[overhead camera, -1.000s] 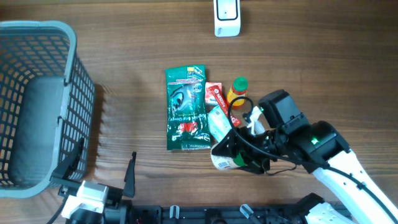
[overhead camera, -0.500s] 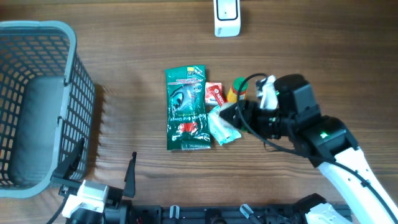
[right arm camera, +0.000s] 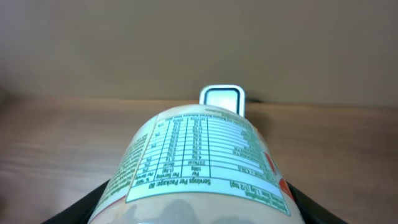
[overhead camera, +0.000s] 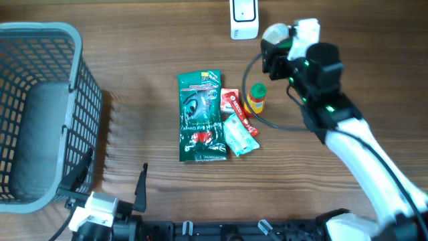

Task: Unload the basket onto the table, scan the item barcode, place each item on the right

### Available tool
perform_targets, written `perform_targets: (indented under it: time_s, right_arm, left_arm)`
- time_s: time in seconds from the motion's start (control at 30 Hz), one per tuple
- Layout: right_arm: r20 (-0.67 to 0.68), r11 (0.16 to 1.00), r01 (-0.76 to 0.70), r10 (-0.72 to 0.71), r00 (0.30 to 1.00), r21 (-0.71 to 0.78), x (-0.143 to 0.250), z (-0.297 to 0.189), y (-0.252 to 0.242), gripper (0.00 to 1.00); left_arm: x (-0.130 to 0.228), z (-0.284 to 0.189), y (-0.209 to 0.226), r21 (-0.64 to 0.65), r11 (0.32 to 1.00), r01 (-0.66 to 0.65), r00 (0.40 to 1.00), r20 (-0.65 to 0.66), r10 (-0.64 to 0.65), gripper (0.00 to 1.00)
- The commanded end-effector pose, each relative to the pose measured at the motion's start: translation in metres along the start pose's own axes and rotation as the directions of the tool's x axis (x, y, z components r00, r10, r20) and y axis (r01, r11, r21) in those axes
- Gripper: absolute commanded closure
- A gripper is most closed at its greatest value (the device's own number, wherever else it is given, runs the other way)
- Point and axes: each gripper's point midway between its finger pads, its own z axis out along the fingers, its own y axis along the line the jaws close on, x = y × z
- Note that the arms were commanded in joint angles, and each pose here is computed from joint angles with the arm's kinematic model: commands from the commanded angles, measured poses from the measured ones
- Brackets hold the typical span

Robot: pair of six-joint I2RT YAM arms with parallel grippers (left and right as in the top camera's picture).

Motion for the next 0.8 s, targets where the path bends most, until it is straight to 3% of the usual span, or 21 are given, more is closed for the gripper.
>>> perform_targets:
  time_s: [0.0, 0.13, 0.3, 0.47, 0.77]
  right_arm:
    - [0.057, 0.991, 0.103, -0.108, 0.993, 0.084, -0.001, 0.034, -0.034, 0.49]
    - [0.155, 0.992, 0.128, -0.127, 0.98, 0.003, -0.002, 0.072, -0.046, 0.46]
    - [0.164, 0.981, 0.172, -0.157, 0.974, -0.086, 0.003, 0.135, -0.042, 0.47]
    - [0.178, 0.965, 0.183, -0.15, 0.973, -0.187, 0.0, 0.193, -0.032, 0.47]
    - [0.181, 0.945, 0.201, -0.158, 0.971, -0.256, 0.017, 0.222, -0.004, 0.46]
  left_arm:
    - [0.008, -0.001, -0.001, 0.0, 1.0, 0.0, 1.0, -0.025, 0.0, 0.0]
    - [0.019, -0.001, -0.001, -0.005, 1.0, 0.007, 0.997, -0.071, -0.007, 0.0]
    - [0.036, -0.004, 0.011, -0.078, 0.997, 0.006, 0.99, -0.143, -0.018, 0.0]
    - [0.049, -0.006, 0.008, -0.069, 0.998, 0.012, 0.98, -0.196, -0.025, 0.0]
    - [0.049, -0.006, 0.008, -0.07, 0.997, 0.012, 0.98, -0.195, -0.025, 0.0]
